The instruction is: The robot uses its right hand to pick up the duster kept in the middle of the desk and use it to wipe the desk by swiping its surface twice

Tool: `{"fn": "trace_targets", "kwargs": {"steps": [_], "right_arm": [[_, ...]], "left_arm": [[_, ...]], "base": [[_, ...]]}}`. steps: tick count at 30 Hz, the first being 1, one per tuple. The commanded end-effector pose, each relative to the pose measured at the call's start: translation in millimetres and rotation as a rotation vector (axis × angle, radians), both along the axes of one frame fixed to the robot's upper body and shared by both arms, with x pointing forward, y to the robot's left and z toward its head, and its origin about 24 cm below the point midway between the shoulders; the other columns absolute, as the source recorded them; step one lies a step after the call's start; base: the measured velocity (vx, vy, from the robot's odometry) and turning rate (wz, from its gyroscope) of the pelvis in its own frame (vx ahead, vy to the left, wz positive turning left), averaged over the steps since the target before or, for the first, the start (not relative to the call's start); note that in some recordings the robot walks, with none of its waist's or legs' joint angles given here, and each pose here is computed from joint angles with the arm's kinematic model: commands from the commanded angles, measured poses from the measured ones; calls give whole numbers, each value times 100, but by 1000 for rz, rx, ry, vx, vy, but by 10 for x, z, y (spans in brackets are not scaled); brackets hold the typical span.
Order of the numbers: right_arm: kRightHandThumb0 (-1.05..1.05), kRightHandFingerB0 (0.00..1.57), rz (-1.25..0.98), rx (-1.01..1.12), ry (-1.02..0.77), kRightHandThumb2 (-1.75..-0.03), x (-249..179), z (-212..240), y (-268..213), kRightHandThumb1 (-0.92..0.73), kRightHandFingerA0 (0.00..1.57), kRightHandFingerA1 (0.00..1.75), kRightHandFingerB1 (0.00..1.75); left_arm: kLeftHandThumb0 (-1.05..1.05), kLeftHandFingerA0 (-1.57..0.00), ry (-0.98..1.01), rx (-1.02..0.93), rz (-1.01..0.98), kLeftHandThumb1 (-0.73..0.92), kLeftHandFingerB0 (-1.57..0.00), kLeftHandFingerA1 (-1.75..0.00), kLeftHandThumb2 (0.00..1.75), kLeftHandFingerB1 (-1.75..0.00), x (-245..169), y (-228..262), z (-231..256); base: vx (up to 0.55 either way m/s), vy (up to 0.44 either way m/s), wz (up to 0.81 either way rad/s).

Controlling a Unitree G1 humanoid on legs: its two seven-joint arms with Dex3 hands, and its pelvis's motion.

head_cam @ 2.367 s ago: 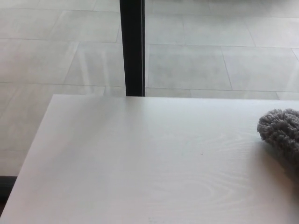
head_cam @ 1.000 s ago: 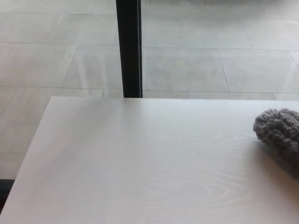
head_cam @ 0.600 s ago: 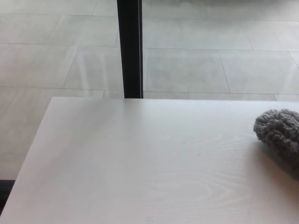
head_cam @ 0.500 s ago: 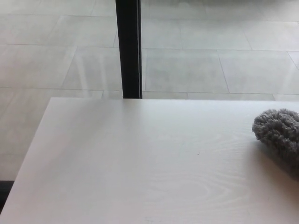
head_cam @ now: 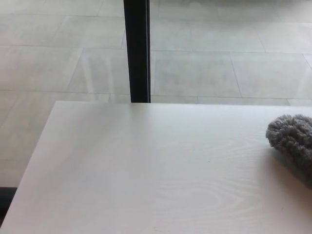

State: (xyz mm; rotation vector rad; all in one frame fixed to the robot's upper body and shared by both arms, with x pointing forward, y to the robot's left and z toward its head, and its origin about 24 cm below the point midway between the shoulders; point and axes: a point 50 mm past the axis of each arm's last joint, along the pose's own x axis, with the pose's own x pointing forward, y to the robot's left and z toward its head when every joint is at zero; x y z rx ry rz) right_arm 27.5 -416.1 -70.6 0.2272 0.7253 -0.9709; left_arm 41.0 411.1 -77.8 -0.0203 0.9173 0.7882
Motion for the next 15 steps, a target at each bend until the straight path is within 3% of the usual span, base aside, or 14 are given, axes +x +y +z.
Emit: {"fn": "trace_targets", "kwargs": {"steps": [1,5,9,10,11,12,15], "right_arm": [[-80,12,48,-23,1,-62,-51,18,-12,-72,51,71,53],[-79,13,89,-33,9,-62,-46,28,-11,-72,52,74,55],[-74,23,134,-63,67,-62,-1,24,-7,-73,65,71,53],[-79,22,154,-70,81,-96,-1,21,-1,-57,63,74,58],[-79,22,174,-76,91,-96,-2,18,8,-57,63,74,58],[-78,28,184,-80,99,-61,-6,15,13,-71,66,69,52],[-78,31,207,-90,111,-61,6,15,20,-71,70,72,54]], "left_arm": [[-54,-72,80,21,22,70,-52,-60,60,-48,-97,50,18],[-55,-73,88,17,30,68,-51,-62,60,-45,-118,46,11],[-54,-73,83,14,52,67,-54,-66,60,-47,-121,46,8],[-55,-73,84,15,54,67,-54,-65,60,-46,-125,48,10],[-55,-73,85,17,56,67,-54,-65,60,-46,-131,52,13],[-56,-72,92,21,37,68,-53,-63,59,-45,-138,59,21],[-54,-69,80,14,42,67,-50,-61,59,-49,-144,61,24]], "base": [[0,0,0],[0,0,0],[0,0,0],[0,0,0],[0,0,0],[0,0,0],[0,0,0]]}}
